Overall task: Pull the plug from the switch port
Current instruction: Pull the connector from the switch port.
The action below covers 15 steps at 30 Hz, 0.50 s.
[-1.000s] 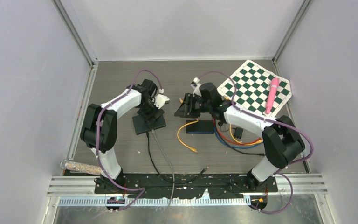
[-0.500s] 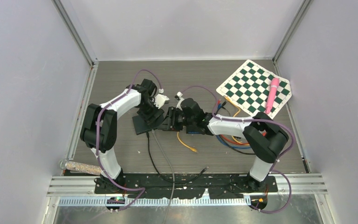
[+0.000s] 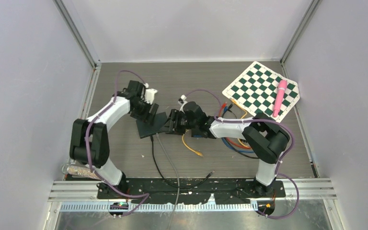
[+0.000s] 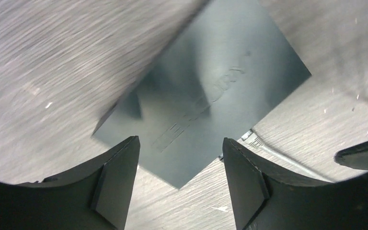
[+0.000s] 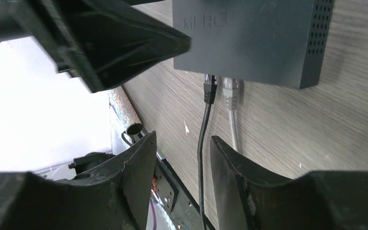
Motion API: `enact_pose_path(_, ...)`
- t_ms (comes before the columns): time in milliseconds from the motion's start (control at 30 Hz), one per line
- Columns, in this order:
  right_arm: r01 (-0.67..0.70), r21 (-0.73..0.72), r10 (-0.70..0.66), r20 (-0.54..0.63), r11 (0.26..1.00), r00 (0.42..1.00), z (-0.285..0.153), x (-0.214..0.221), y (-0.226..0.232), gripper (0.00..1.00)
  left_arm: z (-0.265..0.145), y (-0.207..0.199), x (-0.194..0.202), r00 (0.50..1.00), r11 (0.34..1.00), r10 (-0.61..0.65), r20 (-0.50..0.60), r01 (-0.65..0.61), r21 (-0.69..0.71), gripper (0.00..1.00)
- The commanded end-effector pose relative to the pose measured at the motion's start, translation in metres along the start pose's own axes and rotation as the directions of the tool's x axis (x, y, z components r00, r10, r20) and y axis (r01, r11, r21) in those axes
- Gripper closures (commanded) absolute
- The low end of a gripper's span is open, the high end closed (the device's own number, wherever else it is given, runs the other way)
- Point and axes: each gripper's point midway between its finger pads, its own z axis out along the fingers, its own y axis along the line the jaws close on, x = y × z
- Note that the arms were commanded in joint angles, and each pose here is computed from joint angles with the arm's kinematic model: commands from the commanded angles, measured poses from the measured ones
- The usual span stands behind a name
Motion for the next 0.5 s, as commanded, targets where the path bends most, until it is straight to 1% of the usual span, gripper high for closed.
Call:
enact_pose_path(0, 0.02, -0.034, -0.019, 0.015, 0.999, 1.0, 0.014, -0.013, 0.017, 0.47, -0.036, 0.021, -0.018, 0.925, 0.938, -0.306, 0.226, 0.333, -0.093, 0.31)
enact_pose_path(33, 0.027, -0.041, -0.026, 0.016, 0.999, 1.0, 0.017, -0.017, 0.022, 0.46, -0.04, 0.023, -0.015, 0.891, 0.908, -0.371, 0.26, 0.407, -0.1, 0.25)
enact_pose_path(67, 0.021, -0.021, -0.021, -0.004, 1.0, 1.0, 0.021, -0.014, 0.015, 0.46, -0.042, 0.023, -0.013, 0.853, 0.872, -0.436, 0.288, 0.479, -0.1, 0.22)
enact_pose_path(100, 0.031, -0.027, -0.031, -0.003, 0.999, 1.0, 0.023, -0.017, 0.02, 0.46, -0.041, 0.02, -0.009, 0.818, 0.839, -0.493, 0.296, 0.538, -0.088, 0.2)
enact_pose_path(200, 0.032, -0.015, -0.032, -0.023, 0.999, 0.999, 0.03, -0.016, 0.015, 0.45, -0.029, 0.012, 0.003, 0.729, 0.75, -0.622, 0.287, 0.659, -0.049, 0.18)
enact_pose_path(267, 0.032, -0.007, -0.032, -0.034, 0.999, 0.999, 0.034, -0.017, 0.014, 0.45, -0.021, 0.013, 0.013, 0.684, 0.696, -0.676, 0.275, 0.715, -0.067, 0.18)
enact_pose_path(333, 0.025, 0.012, -0.024, -0.047, 1.0, 0.999, 0.037, -0.015, 0.007, 0.45, -0.016, 0.012, 0.014, 0.667, 0.682, -0.69, 0.282, 0.729, -0.054, 0.18)
enact_pose_path(467, -0.021, 0.042, 0.024, -0.083, 0.999, 0.996, 0.046, -0.008, -0.006, 0.45, -0.006, 0.013, 0.017, 0.614, 0.634, -0.731, 0.298, 0.773, -0.036, 0.2)
